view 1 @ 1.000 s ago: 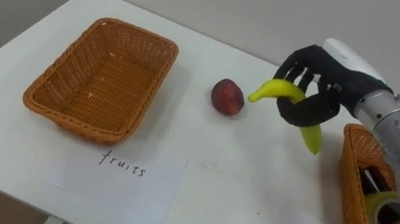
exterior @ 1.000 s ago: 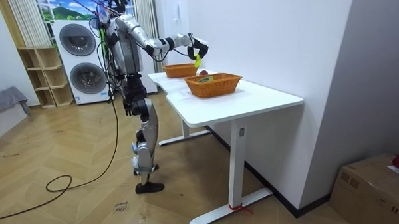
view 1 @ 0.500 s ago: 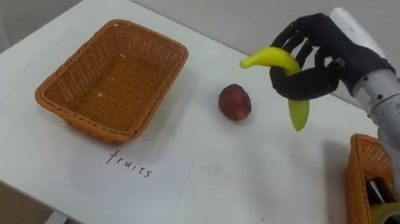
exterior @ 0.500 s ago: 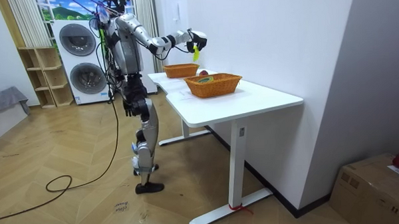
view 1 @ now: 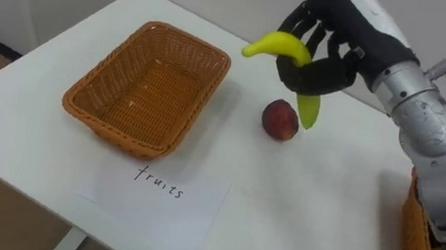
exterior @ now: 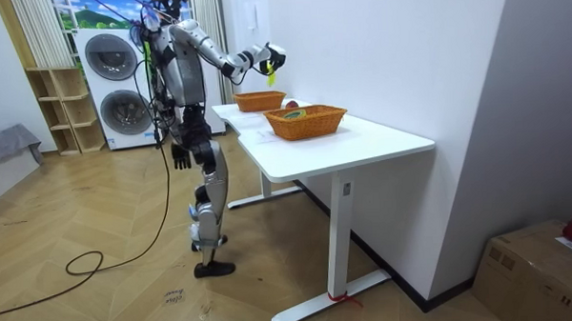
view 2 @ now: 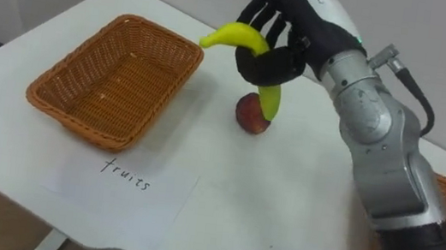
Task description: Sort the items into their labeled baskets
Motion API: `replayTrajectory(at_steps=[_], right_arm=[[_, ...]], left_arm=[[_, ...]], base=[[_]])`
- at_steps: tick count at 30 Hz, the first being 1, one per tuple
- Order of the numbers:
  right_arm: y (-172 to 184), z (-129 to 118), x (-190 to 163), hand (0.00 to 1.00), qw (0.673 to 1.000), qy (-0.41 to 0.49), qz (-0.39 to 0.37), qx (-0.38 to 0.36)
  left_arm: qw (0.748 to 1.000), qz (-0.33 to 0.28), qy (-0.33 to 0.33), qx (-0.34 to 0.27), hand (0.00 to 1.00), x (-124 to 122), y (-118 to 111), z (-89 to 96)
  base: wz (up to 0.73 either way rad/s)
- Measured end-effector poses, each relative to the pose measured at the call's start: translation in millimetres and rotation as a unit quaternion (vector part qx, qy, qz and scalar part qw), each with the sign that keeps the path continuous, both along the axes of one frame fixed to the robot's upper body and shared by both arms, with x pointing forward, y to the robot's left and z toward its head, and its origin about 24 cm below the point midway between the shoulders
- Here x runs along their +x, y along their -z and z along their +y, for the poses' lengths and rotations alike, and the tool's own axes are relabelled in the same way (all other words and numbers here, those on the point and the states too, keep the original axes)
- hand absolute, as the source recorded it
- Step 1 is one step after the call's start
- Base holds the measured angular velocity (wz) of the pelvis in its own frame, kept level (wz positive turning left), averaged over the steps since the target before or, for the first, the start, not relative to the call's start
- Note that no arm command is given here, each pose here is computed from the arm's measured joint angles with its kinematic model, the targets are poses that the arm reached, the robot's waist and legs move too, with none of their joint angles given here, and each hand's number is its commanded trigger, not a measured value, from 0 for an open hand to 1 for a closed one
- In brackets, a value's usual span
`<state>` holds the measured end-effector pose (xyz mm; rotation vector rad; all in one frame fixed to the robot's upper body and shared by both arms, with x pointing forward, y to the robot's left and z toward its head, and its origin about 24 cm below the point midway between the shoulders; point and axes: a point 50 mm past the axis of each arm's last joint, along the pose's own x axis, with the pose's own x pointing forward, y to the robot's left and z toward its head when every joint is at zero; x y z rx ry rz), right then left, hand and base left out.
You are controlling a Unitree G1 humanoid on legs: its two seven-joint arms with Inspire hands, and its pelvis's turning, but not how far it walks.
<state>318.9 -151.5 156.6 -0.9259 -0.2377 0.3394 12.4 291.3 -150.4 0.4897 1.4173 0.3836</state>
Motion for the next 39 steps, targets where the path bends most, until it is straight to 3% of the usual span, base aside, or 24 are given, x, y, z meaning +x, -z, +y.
replayTrajectory(at_steps=[16, 25, 34, 39], right_arm=[[12.8, 14.3, 8.1, 1.0, 0.996, 0.01, 0.02, 0.081], [25.2, 14.9, 13.2, 1.0, 0.996, 0.021, 0.049, 0.072], [20.4, 20.0, 24.2, 1.0, 0.996, 0.039, 0.03, 0.078], [25.2, 32.6, 23.0, 1.0, 0.995, 0.035, 0.027, 0.086]], left_arm=[[1.0, 0.012, -0.002, -0.007, 0.0, -2.6, 2.1, -5.1], [1.0, 0.011, -0.014, -0.002, 0.0, -1.2, 0.0, -2.4], [1.0, 0.001, -0.011, 0.003, 0.0, 4.0, -2.0, -0.8], [1.0, 0.008, -0.008, 0.005, 0.0, -1.3, -2.1, -1.2]], base=[[0.06], [0.13], [0.1], [0.03]])
